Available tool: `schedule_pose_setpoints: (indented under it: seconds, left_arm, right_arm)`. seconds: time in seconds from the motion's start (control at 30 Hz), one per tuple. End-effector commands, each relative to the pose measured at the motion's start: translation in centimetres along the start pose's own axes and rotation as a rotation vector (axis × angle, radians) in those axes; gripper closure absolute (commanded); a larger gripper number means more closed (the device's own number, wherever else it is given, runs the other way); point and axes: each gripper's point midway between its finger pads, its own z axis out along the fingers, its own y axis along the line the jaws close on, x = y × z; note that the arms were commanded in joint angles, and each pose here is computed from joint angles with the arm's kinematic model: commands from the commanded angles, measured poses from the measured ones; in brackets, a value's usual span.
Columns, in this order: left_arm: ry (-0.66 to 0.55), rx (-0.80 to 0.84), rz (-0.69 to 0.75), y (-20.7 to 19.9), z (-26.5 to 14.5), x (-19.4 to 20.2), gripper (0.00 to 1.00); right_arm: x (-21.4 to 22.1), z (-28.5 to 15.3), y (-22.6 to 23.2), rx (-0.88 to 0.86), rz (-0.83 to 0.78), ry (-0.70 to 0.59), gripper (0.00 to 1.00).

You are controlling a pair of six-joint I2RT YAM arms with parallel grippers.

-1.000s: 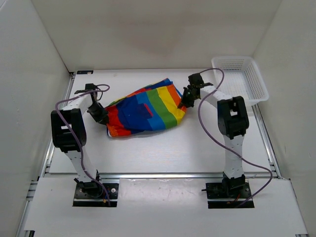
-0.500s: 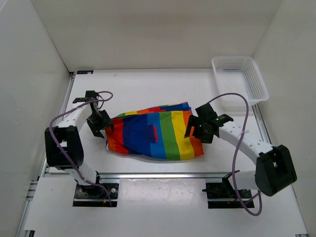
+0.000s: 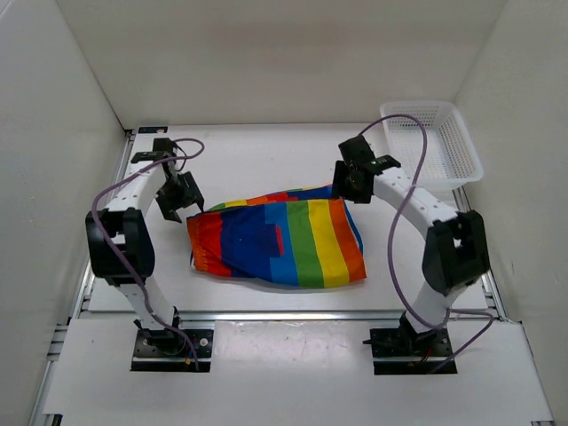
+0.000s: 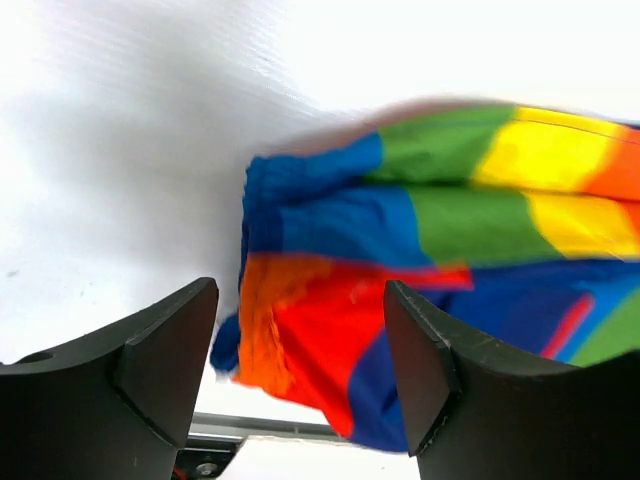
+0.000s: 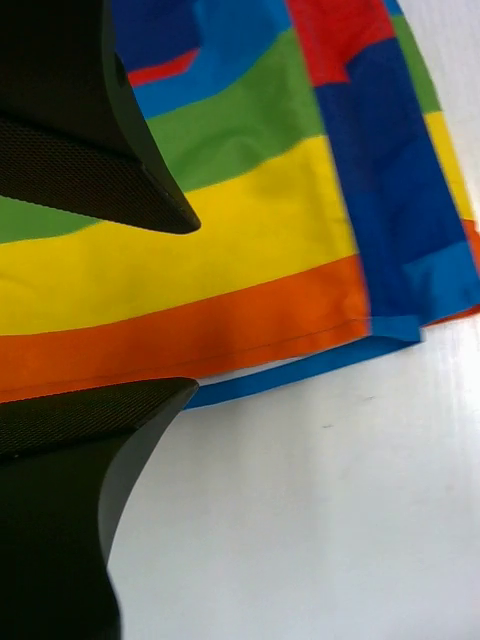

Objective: Fold and stack the shorts
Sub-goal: Fold the shorts

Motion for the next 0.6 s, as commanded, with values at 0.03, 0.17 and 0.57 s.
schedule_pose_setpoints:
  seconds: [0.03, 0.17, 0.57]
  left_arm:
    - [0.024, -0.011, 0.034, -0.3, 1.9, -0.5, 0.26]
    - [0.051, 0.012, 0.033, -0.8, 2.7, -0.4, 0.62]
    - [0.061, 0.007, 0.023, -0.9, 3.3, -0.7, 0.90]
  right_arm:
    - [-2.6, 4.6, 0.3, -0.027, -0.035, 0.043, 0.36]
    - [-4.0, 7.9, 0.7, -0.030, -0.042, 0.068, 0.36]
    - [-3.8, 11.2, 1.1, -0.083, 0.008, 0.122, 0.58]
